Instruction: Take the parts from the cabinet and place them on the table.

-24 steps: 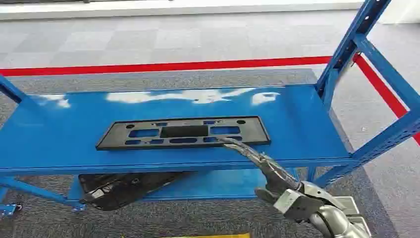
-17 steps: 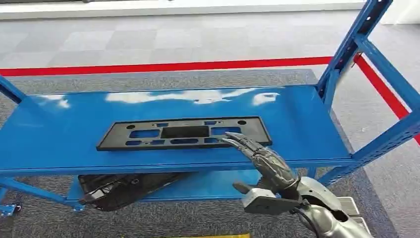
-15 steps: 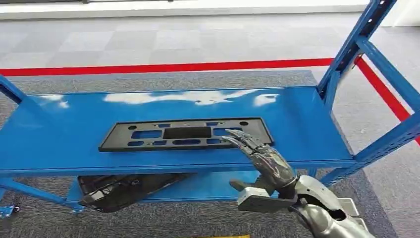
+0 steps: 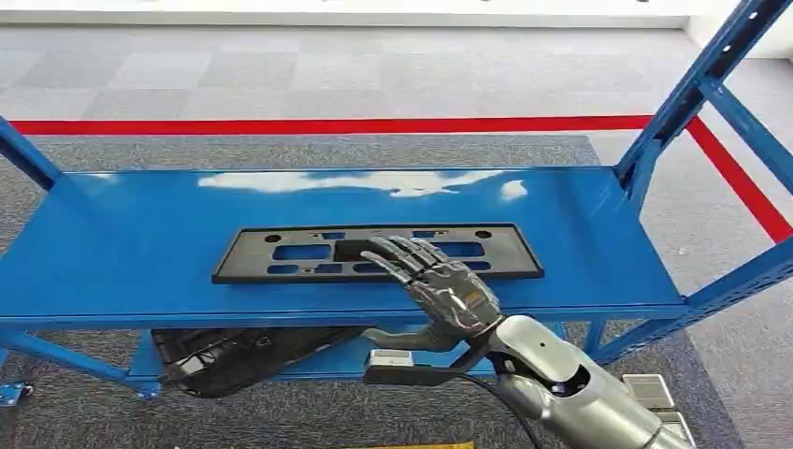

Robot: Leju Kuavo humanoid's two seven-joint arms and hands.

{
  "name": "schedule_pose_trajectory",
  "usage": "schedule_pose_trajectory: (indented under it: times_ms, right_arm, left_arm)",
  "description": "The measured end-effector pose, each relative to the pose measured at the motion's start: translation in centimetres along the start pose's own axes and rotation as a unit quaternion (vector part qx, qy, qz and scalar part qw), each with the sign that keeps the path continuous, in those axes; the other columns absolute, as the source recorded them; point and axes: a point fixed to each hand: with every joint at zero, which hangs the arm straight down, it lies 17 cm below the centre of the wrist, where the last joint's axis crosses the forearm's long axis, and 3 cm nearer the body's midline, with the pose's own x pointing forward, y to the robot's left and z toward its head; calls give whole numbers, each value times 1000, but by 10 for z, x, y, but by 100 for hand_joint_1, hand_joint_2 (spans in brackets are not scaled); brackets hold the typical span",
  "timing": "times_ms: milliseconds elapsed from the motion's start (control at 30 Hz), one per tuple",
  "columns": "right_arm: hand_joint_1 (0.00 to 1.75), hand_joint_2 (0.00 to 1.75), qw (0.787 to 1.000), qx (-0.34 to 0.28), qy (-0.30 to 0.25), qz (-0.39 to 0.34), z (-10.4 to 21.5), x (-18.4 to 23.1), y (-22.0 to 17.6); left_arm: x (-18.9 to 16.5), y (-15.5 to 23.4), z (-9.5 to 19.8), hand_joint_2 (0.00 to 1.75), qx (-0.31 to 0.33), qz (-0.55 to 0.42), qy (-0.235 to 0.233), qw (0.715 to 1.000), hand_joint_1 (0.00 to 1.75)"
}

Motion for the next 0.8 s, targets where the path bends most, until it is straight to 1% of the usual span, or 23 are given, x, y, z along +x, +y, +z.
schedule_pose_trajectory:
  times_ms: [167,567,800]
  right_arm:
    - [0,175,1000,12,-1,2,-8,4,11]
    - [0,175,999,46,7,6,0,1,33]
    - [0,175,997,72,9,26,5,0,47]
  left_arm:
    - [0,-1,0,0,-2,-5,1,1000,0]
    - [-6,-15,3,0,-12,1,9,1000,0]
    - [-8,-23,5,0,-21,4,12,1000,0]
